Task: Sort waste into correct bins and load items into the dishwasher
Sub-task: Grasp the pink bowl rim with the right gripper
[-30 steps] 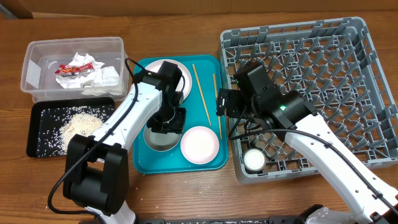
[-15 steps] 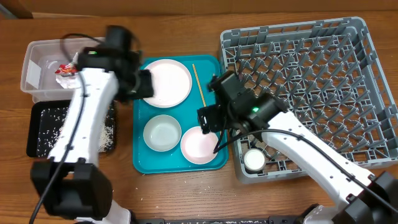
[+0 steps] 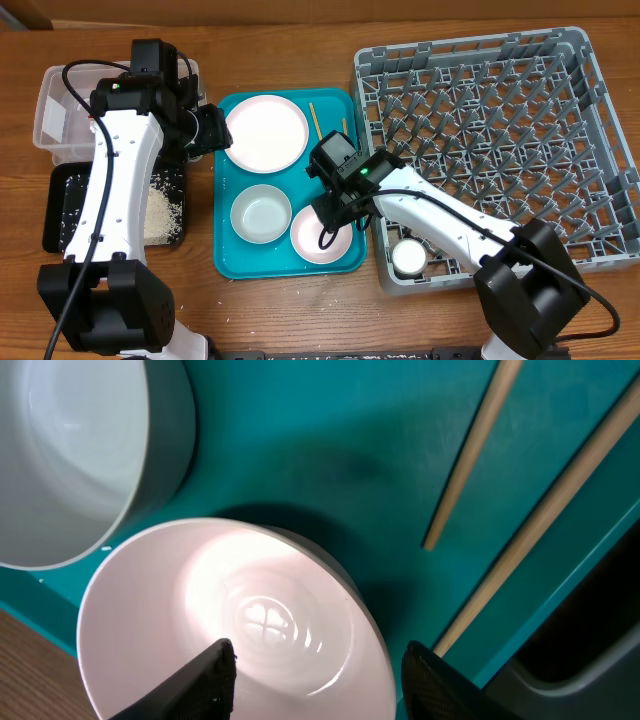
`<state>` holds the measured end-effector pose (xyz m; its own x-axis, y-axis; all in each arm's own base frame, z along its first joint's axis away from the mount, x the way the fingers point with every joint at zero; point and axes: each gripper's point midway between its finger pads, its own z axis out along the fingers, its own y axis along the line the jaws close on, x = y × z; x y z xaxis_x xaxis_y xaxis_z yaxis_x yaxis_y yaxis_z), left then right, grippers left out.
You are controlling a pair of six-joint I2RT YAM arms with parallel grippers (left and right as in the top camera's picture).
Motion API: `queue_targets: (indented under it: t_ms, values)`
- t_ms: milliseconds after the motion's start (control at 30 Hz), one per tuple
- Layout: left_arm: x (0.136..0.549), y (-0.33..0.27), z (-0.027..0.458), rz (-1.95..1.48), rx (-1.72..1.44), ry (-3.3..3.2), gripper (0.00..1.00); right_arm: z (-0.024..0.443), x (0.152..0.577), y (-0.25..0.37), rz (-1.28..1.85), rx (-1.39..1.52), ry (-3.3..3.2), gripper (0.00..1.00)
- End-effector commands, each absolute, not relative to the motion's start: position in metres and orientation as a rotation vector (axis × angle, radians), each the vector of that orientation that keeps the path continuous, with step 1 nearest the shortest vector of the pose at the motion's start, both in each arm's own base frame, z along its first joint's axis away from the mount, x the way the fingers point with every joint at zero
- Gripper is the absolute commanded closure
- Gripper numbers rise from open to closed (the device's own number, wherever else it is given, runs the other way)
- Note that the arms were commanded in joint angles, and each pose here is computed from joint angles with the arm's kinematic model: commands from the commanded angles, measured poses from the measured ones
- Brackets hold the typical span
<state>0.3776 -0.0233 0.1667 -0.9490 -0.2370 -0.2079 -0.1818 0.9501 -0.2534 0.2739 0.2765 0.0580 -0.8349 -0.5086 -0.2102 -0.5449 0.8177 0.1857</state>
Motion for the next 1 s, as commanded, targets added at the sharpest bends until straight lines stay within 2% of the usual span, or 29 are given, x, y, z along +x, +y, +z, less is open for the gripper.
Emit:
queue_targets:
  t_ms: [0,333,367,433,667,733,767,833,967]
  values:
    - [0.381,-0.027,0.179,-0.363,-0.289,2.828,0.37,0.059,0.273,0.278,0.362,-0.873,2.824,0.46]
    - [0.381,-0.027,0.18,-0.363,-0.289,2.828,0.26,0.042,0.269,0.268,0.31,-0.884,2.864,0.52]
    - [0.381,-0.027,0.179,-0.363,-0.289,2.828,0.26,0.041,0.268,0.268,0.307,-0.885,2.87,0.56]
    - [0.381,-0.027,0.179,-0.363,-0.289,2.828,0.24,0.04,0.267,0.267,0.304,-0.884,2.877,0.78]
    - [0.381,-0.027,0.179,-0.363,-0.289,2.828,0.23,0.04,0.266,0.266,0.299,-0.881,2.885,0.89]
    - [0.381,-0.027,0.179,-0.363,-0.289,2.828,0.22,0.04,0.264,0.265,0.296,-0.883,2.892,0.87]
    - [0.381,-0.027,0.179,-0.363,-0.289,2.828,0.21,0.039,0.263,0.263,0.291,-0.884,2.9,0.75]
    - [0.381,-0.027,0.179,-0.363,-0.289,2.828,0.2,0.039,0.26,0.261,0.284,-0.887,2.913,0.64]
    - [0.382,-0.027,0.18,-0.363,-0.288,2.825,0.19,0.039,0.258,0.262,0.279,-0.955,2.892,0.58]
